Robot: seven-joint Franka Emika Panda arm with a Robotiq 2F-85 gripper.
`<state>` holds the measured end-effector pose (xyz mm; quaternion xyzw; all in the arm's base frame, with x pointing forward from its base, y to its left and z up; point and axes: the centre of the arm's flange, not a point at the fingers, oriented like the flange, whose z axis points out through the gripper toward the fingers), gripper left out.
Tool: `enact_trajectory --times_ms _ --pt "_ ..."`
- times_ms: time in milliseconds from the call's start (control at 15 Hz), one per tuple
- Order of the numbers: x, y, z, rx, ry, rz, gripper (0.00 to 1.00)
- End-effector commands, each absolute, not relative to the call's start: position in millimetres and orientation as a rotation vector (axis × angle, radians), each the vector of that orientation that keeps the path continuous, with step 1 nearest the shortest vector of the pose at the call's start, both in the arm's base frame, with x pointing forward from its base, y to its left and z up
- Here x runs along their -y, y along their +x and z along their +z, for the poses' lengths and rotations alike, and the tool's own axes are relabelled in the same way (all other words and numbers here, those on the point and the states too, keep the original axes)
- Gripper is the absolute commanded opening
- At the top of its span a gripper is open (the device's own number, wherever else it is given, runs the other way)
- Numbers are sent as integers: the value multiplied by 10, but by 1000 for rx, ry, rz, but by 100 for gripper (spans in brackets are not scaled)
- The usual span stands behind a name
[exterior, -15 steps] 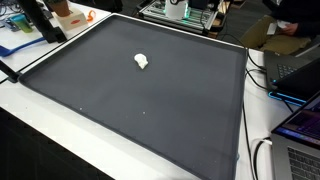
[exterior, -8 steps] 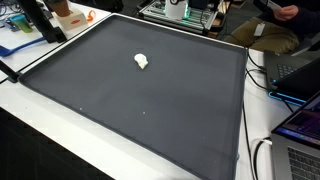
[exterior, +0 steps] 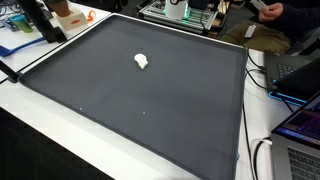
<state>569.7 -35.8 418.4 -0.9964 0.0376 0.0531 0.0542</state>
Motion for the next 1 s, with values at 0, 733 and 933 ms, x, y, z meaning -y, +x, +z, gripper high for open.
enact_trajectory --times_ms 0,733,933 --pt "457 4817 4152 -53 -2972 120 100" --pt "144 4245 4236 267 -2980 152 100" --pt "49 4137 4236 226 -2990 109 100"
